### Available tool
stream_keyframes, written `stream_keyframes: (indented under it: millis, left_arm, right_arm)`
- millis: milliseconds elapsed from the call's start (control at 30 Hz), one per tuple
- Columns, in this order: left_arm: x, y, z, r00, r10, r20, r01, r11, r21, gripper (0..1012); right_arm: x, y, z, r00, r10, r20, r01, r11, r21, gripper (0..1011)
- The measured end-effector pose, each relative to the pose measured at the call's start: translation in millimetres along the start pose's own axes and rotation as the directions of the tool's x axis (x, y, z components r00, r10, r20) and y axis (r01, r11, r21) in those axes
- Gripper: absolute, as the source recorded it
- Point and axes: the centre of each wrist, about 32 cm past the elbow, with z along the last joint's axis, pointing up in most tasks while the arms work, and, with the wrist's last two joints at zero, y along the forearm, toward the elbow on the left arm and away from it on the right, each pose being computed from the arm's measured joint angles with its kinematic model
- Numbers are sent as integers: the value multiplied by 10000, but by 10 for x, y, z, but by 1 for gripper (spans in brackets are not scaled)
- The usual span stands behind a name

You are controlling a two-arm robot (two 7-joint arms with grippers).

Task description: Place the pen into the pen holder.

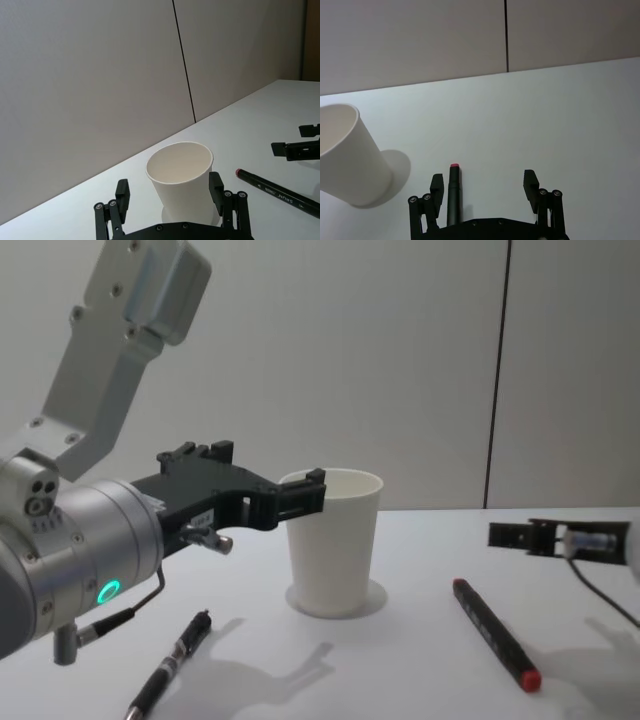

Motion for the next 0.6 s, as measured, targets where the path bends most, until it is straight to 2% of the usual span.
stream_keyframes:
  millis: [267,600]
  left_arm:
    - [0,0,0,10000,0,0,0,10000,0,1009]
    - [0,0,0,10000,0,0,0,10000,0,1010]
  right_arm:
    - [-203,72,53,9999,-20,-166,10,9982,-598,1001]
    - [-345,152,117,9997,176,-158,-194,9926,-1201,1002]
